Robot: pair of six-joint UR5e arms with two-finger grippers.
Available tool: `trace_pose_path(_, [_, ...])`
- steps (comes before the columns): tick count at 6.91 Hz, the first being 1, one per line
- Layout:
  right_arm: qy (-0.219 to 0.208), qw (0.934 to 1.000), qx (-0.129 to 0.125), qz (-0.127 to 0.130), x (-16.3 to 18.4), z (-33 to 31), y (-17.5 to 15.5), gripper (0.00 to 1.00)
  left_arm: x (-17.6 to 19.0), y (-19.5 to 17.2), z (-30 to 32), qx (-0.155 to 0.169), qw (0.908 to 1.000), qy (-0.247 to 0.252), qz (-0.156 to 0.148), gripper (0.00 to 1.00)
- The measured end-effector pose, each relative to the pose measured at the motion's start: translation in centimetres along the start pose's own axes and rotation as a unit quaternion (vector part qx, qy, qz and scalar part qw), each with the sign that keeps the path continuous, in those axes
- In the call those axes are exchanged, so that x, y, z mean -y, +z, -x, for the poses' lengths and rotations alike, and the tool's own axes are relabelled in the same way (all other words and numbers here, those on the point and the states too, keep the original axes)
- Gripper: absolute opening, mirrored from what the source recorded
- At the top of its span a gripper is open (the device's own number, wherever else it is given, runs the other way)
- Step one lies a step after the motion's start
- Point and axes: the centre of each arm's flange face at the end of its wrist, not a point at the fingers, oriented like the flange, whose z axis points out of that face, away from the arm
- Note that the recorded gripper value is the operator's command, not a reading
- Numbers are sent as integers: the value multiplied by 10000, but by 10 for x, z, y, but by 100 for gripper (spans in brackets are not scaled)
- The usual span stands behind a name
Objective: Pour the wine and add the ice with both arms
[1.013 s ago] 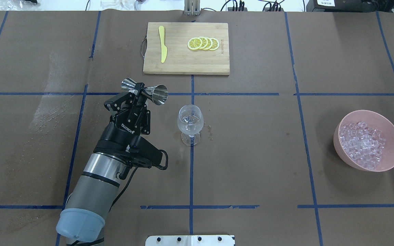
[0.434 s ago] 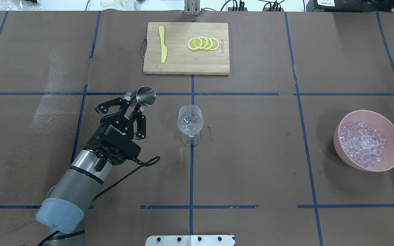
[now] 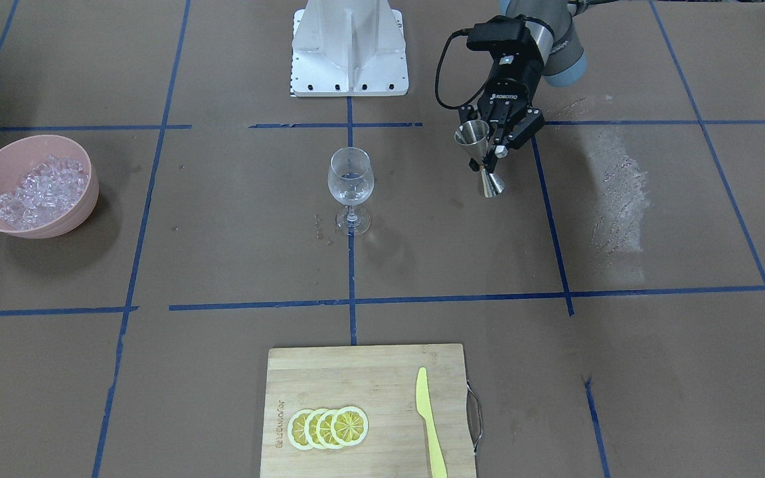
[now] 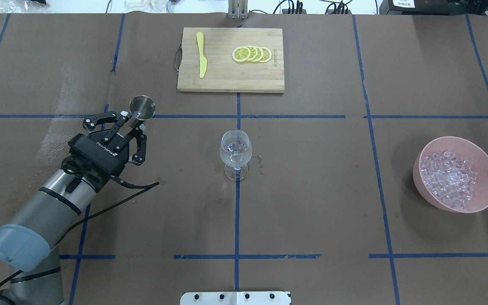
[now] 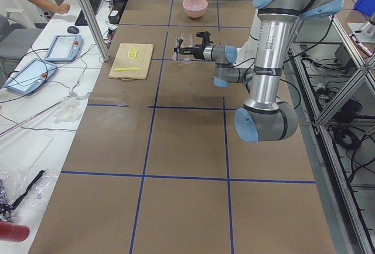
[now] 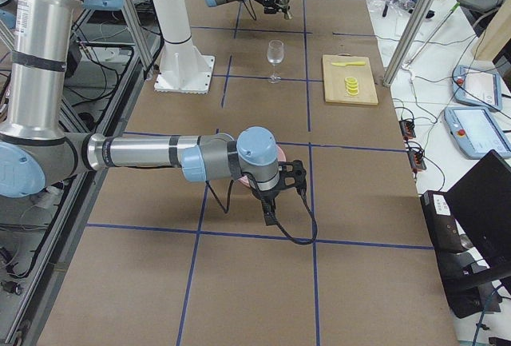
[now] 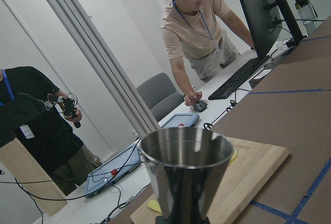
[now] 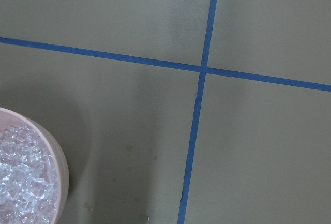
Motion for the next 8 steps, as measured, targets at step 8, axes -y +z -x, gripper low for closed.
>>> trace_pose_path(8, [-30, 10000, 1, -14, -1, 1, -1, 100, -149, -33, 63, 848, 9529, -2793, 824, 0])
